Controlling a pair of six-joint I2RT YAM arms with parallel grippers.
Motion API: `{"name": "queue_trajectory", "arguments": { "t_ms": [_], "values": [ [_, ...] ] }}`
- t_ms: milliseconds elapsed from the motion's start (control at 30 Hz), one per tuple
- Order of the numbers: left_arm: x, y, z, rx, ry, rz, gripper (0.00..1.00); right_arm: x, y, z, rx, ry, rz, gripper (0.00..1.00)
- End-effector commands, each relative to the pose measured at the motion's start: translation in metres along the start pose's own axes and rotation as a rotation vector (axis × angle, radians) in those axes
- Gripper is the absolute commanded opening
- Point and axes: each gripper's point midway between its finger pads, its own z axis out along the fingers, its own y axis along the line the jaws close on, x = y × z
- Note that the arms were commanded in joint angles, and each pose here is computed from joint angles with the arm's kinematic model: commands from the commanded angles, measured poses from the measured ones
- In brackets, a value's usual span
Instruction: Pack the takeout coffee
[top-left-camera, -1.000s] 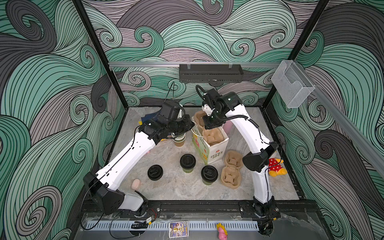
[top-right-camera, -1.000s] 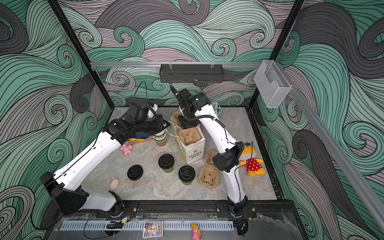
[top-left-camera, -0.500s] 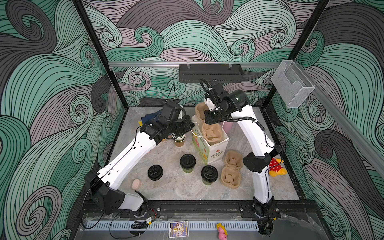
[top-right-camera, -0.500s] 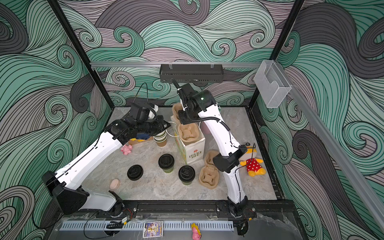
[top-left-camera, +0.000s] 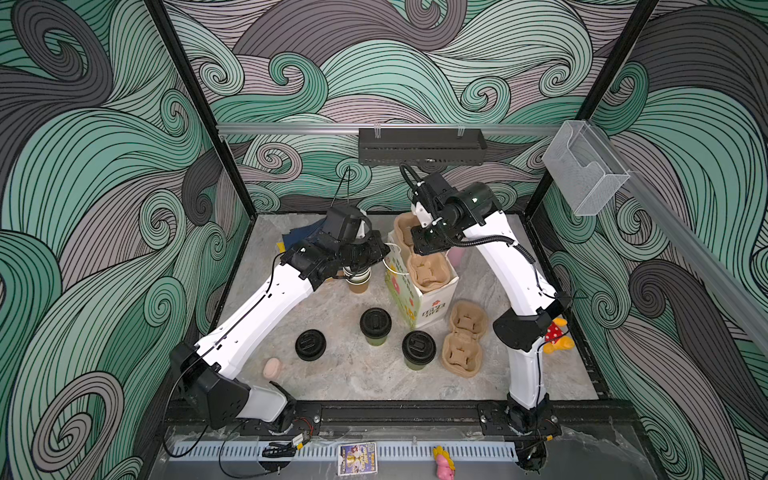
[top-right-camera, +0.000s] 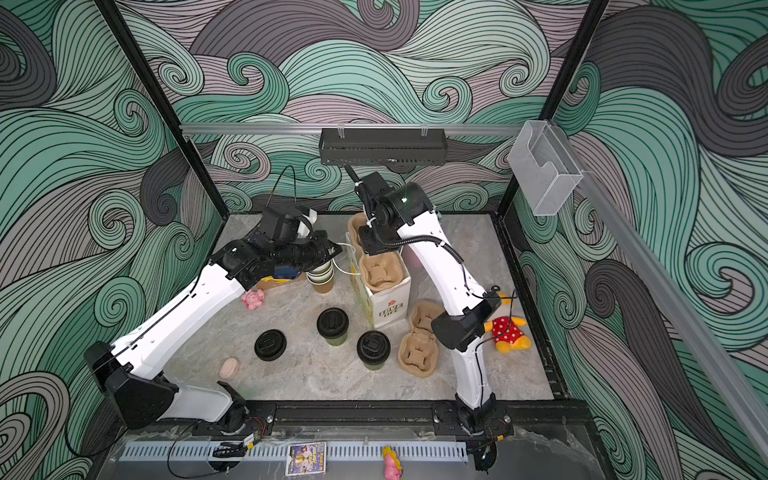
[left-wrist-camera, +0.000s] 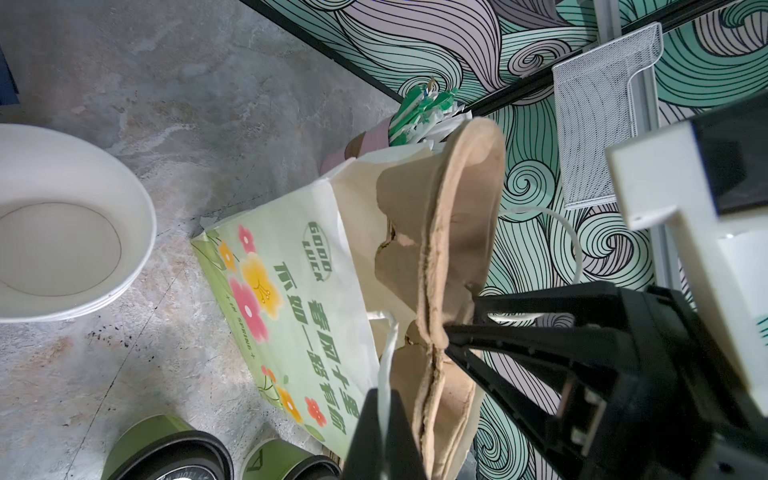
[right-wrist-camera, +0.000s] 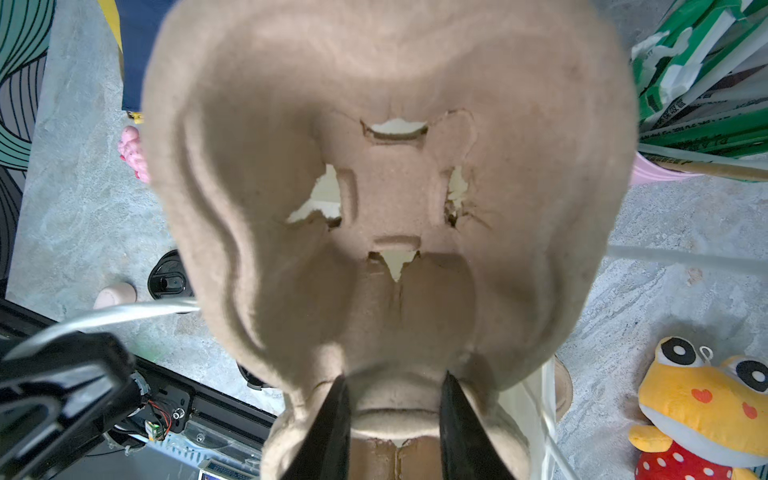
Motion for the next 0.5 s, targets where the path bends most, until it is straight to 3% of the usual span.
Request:
{"name": "queue_trajectory", "arguments": {
  "t_ms": [0, 267, 467],
  "values": [
    [-0.003, -0.005, -0.008, 0.018, -0.025, 0.026, 0.00, 0.027, -0.008, -0.007, 0.036, 0.088, -0.012, 0.24],
    [-0.005, -0.003, -0.007, 0.007, -0.037, 0.018, 0.00, 0.036, -0.014, -0.012, 0.069, 0.116, 0.003, 0.25],
    [-0.004, -0.001, -0.007, 0.002, -0.035, 0.019, 0.00, 0.029, -0.019, -0.021, 0.097, 0.065, 0.007, 0.25]
  ]
}}
